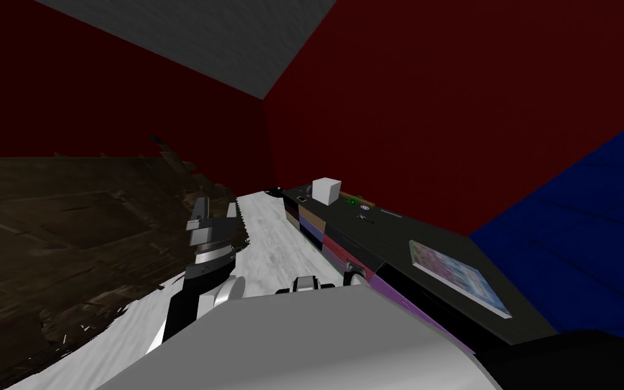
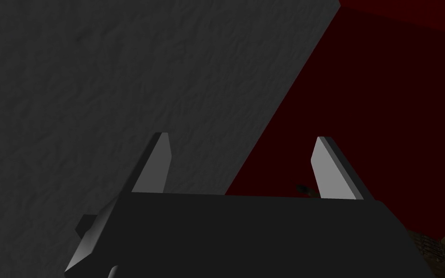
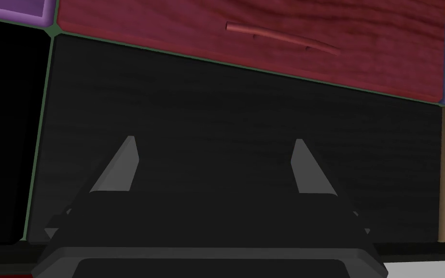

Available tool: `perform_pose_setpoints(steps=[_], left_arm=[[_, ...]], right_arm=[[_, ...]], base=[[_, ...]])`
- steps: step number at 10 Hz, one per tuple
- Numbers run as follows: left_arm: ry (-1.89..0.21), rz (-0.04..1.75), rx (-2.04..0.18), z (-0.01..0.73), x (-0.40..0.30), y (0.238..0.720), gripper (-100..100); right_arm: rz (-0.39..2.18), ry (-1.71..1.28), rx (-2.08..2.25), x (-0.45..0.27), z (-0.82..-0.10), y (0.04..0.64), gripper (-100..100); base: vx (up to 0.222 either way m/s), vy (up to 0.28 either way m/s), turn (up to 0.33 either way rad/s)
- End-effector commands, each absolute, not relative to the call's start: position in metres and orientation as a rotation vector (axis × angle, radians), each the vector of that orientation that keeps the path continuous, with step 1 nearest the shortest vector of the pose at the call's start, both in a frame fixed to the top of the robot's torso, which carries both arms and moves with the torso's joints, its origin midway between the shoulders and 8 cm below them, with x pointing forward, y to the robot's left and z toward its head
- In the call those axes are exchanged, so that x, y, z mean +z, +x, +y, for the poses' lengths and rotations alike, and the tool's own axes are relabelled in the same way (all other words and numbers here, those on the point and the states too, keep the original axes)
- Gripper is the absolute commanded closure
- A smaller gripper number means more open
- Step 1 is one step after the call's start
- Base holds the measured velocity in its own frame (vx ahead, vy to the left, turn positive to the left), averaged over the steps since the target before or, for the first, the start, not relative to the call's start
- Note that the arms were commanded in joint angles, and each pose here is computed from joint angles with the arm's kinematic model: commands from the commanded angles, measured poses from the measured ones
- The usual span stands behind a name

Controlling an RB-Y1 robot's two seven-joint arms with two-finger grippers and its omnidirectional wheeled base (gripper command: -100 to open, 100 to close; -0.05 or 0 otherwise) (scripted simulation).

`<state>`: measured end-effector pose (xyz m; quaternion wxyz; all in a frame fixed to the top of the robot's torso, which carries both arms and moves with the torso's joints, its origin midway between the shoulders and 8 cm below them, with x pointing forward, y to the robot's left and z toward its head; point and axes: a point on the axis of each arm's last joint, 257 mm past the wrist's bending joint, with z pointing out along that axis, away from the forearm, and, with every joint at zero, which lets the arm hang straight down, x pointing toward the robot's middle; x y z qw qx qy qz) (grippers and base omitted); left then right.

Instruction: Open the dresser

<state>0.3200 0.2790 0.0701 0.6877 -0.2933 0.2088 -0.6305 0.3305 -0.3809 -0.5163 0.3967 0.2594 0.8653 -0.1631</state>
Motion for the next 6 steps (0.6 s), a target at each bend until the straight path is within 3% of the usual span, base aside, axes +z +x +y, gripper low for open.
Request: perform_pose_setpoints(steps=[1,6], left_arm=[[-0.656,0.467,-1.411,0.279,0.07,0.32,0],[-0.656,0.467,-1.411,0.279,0.07,0.32,0]], right_arm=[[2.22,0.616,-0.505,-0.526,-0.394,0.316,-100],[2.257,0.489,-0.735,-0.534,-0.419,0.293,-100]], base=[[0.027,0.018,-0.008],[0.033,0.028,0.062]])
